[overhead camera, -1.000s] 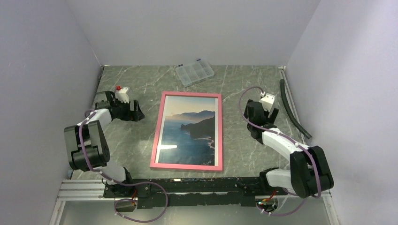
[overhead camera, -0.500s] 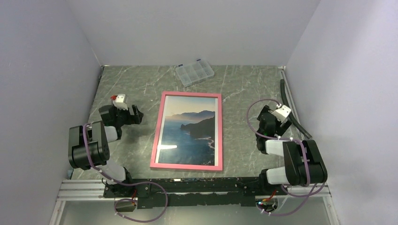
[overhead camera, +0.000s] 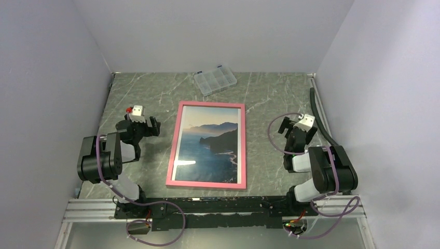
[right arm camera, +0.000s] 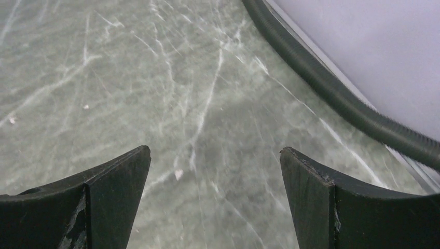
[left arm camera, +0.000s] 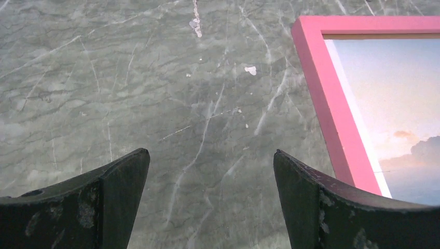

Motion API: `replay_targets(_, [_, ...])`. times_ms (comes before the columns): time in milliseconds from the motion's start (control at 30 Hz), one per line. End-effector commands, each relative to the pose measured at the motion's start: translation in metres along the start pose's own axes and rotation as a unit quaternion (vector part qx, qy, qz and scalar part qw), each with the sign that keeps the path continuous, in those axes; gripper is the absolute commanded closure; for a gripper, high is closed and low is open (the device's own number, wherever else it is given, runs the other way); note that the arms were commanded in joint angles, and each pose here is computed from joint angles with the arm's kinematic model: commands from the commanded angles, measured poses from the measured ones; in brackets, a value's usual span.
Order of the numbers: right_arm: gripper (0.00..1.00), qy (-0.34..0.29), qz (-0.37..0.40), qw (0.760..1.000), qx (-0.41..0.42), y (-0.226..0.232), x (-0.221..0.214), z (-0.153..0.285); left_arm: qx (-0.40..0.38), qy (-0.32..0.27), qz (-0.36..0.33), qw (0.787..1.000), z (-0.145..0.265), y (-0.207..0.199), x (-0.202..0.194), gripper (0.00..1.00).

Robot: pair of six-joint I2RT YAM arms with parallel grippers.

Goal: Put the photo into the frame
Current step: Reset both arms

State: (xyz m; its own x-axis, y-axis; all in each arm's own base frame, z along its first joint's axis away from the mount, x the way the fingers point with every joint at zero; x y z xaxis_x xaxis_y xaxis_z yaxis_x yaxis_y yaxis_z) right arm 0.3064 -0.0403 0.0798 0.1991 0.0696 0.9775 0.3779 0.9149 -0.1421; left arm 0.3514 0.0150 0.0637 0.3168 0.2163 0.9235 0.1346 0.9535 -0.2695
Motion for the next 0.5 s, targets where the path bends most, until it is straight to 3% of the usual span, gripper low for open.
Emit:
replay_targets(0, [0.00,-0.038,-0.010,0.999,0.021,0.0066,0.0277,-0.0168,0.020,-0.009,-0.005,1.000,-0.0024,0.0028,0.0070,0.05])
replay_targets(467, [0.00,-0.037,-0.004,0.999,0.017,0.0074,0.0272,-0.0148,0.020,-0.013,-0.007,1.000,-0.0028,0.0033,0.0070,0.05])
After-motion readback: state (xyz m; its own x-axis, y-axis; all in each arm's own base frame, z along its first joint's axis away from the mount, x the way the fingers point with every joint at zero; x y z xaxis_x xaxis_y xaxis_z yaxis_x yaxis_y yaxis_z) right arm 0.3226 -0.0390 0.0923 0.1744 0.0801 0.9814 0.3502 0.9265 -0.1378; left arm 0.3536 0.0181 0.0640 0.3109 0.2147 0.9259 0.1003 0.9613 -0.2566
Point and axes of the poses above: each gripper's point midway between its finger pads, its own z axis back along the fingers, its own y axis along the line the jaws close on, x = y × z, the point moved 4 cm from there along z, back along the fingers, and after that the axes turned 10 degrees about z, right-handed, at the moved point
